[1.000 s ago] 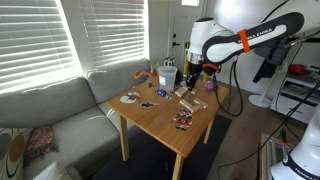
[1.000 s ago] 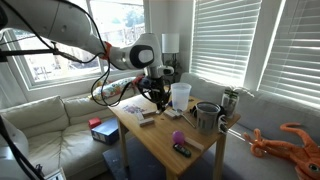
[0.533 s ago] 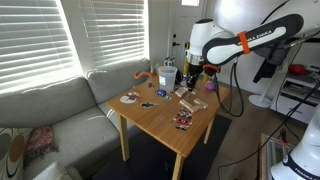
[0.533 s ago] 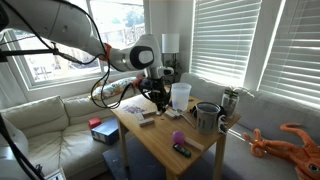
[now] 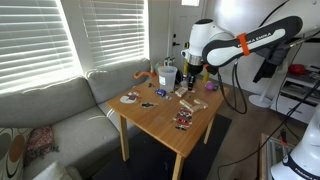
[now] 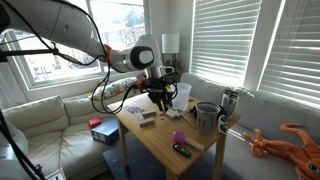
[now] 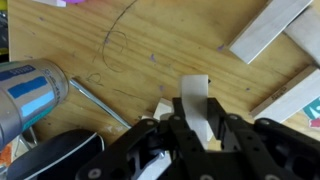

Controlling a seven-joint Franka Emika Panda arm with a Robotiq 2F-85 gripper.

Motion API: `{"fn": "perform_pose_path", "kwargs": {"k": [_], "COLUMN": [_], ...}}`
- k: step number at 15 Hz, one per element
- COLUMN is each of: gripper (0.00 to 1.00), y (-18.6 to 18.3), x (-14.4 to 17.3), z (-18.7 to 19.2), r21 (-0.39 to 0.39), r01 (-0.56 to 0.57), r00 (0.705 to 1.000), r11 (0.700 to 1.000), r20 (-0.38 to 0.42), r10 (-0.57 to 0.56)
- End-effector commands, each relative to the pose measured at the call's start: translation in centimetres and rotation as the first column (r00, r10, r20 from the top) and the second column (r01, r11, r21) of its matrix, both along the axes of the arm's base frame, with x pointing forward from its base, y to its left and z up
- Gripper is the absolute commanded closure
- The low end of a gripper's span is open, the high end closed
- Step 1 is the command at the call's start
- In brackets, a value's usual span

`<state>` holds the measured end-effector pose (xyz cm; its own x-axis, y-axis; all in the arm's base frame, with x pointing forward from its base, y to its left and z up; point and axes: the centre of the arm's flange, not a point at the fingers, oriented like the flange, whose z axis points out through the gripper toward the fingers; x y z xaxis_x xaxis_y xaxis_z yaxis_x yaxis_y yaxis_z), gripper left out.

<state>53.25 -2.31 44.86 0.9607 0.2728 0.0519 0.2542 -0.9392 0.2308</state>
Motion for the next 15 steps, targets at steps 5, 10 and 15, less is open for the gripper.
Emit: {"fn": "perform_pose_path", "kwargs": {"k": [5, 10, 15], "gripper": [0.93, 0.93, 0.93], "y": [0.6, 0.7, 1.4], "x": [0.5, 0.4, 0.9], "z": [-0.7, -1.5, -2.3], "r21": [0.026, 0.036, 0.068], "r01": [-0.219, -0.279, -0.353], "r00": [0.976, 0.959, 0.930], "r11": [0.975, 0.960, 0.933], "r20": [-0.011, -0.049, -0.087], "r10": [0.219, 0.280, 0.358]}}
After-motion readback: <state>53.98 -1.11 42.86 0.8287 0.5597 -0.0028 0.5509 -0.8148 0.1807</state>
